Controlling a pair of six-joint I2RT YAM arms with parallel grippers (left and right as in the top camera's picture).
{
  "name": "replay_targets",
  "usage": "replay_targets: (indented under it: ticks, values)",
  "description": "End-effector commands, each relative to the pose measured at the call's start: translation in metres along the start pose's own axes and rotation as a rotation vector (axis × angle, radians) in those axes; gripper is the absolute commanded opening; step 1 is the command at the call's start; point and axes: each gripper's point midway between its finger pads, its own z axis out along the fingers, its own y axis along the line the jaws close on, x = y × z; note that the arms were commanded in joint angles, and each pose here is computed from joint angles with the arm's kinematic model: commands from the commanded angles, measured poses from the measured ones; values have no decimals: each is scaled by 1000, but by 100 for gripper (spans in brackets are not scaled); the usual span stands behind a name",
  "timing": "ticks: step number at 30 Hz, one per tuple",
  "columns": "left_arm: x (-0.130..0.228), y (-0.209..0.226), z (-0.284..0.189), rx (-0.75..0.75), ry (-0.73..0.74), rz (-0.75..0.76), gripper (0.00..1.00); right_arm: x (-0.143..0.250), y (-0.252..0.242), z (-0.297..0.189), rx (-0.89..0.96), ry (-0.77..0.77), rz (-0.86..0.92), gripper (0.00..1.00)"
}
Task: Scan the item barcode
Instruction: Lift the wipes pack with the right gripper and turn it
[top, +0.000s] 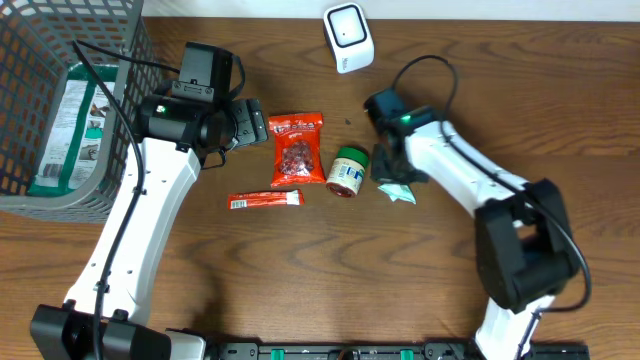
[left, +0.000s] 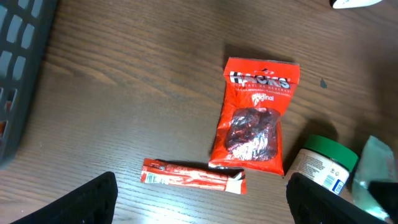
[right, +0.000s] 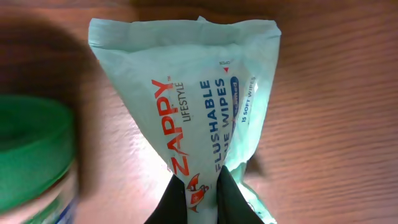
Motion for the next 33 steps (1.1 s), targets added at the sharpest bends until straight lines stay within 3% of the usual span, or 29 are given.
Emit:
replay_targets:
  ticks: [1,6,15,25,28,33]
  values:
    - [-2,2,-5,-5,-15,1,87,-17,14,-56,-286,-20,-19,3]
    - [-2,2,-5,-5,-15,1,87,-27,14,-81,-556,6,-24,1]
    - [-2,2,-5,-5,-15,1,87,-31,25,-57,-1010,-41,-15,1]
    - [-2,2,-5,-5,-16,1,87,-15,-27,-1,-1023,-125,162,6]
    - [-2,2,-5,-5,-16,1,87,-10,-41,14,-956,-127,213,20]
    - [-2,2,-5,-5,-15,1,87,-7,-62,29,-877,-130,261,35]
